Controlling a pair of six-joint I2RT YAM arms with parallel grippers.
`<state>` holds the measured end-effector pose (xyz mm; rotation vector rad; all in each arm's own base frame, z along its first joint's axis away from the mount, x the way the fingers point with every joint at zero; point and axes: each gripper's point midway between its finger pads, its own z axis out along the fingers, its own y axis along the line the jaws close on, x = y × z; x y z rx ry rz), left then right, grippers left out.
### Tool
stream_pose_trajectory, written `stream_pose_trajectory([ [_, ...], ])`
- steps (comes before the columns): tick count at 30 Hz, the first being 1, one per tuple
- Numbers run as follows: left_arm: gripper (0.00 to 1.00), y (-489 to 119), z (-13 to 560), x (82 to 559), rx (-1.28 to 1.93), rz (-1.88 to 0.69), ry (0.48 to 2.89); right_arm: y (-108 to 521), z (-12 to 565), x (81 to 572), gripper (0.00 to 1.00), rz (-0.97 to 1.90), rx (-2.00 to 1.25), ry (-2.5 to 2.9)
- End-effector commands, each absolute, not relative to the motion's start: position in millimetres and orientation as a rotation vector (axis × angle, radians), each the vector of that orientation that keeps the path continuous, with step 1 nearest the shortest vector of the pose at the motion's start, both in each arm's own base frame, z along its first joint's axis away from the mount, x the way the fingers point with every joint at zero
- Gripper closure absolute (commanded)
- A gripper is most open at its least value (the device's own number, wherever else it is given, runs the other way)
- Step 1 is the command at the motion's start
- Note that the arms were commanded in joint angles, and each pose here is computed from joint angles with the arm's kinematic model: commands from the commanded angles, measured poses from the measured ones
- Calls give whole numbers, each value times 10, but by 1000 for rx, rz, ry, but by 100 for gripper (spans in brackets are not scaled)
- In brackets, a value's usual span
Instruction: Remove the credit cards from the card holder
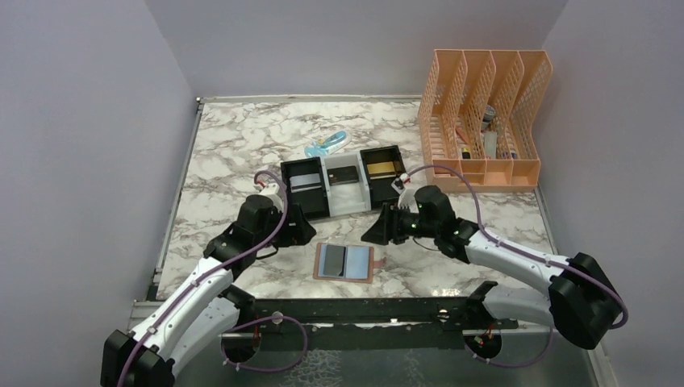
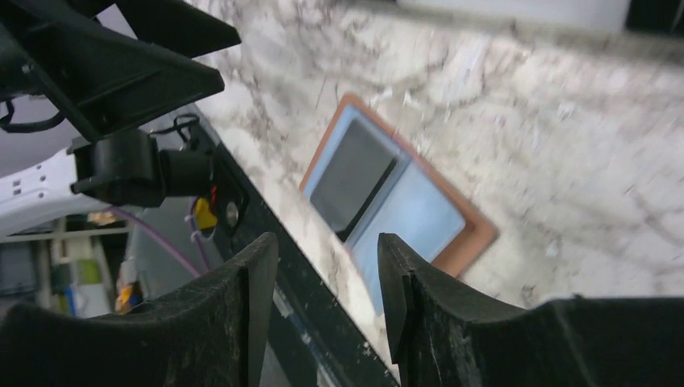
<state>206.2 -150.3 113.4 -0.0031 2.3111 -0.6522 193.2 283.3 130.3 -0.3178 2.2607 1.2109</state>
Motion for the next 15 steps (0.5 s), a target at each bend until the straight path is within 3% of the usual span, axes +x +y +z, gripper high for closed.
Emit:
stream_pose_trajectory([
  [1, 21, -1853, 1220, 1921, -33, -966, 2280, 2973, 1417, 1689, 52, 1435, -323, 2222],
  [9, 41, -2069, 994, 1810, 3, -1034, 2311, 3116, 1083, 1549, 62, 1430, -296, 2338],
  [12, 54, -2169, 917, 1759, 49, -1008, 2342, 3220, 978, 1464, 64, 1438, -315, 2381],
  [15, 56, -2265, 857, 1693, 110, -977, 2367, 3294, 888, 1421, 65, 1425, -303, 2410],
])
